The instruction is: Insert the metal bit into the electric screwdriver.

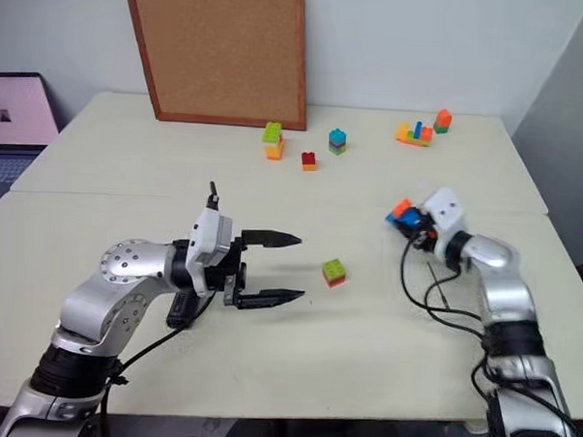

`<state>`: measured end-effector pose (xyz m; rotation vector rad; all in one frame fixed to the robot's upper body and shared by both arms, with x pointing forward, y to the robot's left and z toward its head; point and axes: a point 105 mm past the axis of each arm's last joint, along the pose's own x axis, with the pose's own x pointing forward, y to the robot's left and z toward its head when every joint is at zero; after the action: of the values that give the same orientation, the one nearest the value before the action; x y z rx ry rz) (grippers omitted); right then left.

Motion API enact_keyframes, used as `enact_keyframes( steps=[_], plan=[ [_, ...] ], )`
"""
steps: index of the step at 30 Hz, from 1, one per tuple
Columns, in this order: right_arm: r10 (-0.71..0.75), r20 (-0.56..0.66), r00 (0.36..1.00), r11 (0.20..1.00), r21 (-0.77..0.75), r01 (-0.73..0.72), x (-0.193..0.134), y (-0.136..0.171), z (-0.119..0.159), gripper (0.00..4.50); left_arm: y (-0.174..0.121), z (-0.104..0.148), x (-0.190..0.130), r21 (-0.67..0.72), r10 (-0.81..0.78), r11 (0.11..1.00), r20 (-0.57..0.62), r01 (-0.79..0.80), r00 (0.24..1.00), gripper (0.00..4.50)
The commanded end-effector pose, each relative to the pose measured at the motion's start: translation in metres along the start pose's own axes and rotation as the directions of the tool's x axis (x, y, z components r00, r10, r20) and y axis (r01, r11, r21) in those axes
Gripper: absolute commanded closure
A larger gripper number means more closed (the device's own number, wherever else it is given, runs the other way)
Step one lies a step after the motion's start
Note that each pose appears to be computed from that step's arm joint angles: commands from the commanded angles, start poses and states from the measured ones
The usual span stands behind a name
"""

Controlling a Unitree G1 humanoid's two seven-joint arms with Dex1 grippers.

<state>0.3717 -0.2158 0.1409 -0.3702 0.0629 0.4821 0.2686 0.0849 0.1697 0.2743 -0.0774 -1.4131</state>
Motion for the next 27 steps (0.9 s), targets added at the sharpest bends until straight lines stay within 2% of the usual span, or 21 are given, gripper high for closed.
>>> enact_keyframes(
  steps=[1,3,6,11,14,16,22,26,27],
  plan=[
    [-0.299,-0.043,0.953,0.954,0.001,0.299,-0.047,-0.043,-0.005,2.99,-0.006,0.01,0.01,0.055,-0.055,0.997,0.023,0.054,0.998,0.0],
    [-0.43,-0.095,0.898,0.901,0.016,0.434,-0.068,-0.061,-0.018,2.99,-0.008,0.011,0.014,0.062,-0.076,0.995,0.022,0.075,0.997,0.0],
    [-0.526,-0.159,0.836,0.843,0.03,0.536,-0.082,-0.075,-0.033,2.99,-0.009,0.012,0.019,0.068,-0.101,0.993,0.024,0.099,0.995,0.0],
    [-0.587,-0.272,0.762,0.772,0.093,0.628,-0.091,-0.088,-0.059,2.99,-0.01,0.011,0.025,0.077,-0.14,0.987,0.013,0.139,0.99,0.0],
    [-0.621,-0.291,0.728,0.724,0.143,0.674,-0.093,-0.095,-0.064,2.99,-0.009,0.011,0.026,0.083,-0.142,0.987,0.011,0.141,0.99,0.0],
    [-0.639,-0.288,0.713,0.698,0.171,0.695,-0.094,-0.098,-0.063,2.27,-0.007,0.011,0.027,0.085,-0.141,0.987,0.012,0.139,0.99,0.0],
    [-0.647,-0.223,0.729,0.692,0.229,0.684,-0.099,-0.097,-0.043,0.94,-0.005,0.008,0.024,0.083,-0.138,0.987,0.003,0.137,0.99,0.0],
    [-0.661,-0.123,0.74,0.713,0.202,0.671,-0.112,-0.095,-0.011,0.04,-0.001,0.004,0.017,0.083,-0.102,0.991,-0.018,0.103,0.995,0.0],
    [-0.655,-0.097,0.75,0.728,0.185,0.66,-0.114,-0.094,-0.003,0.04,0.001,0.004,0.014,0.082,-0.092,0.992,-0.023,0.093,0.995,0.0]
  ],
)
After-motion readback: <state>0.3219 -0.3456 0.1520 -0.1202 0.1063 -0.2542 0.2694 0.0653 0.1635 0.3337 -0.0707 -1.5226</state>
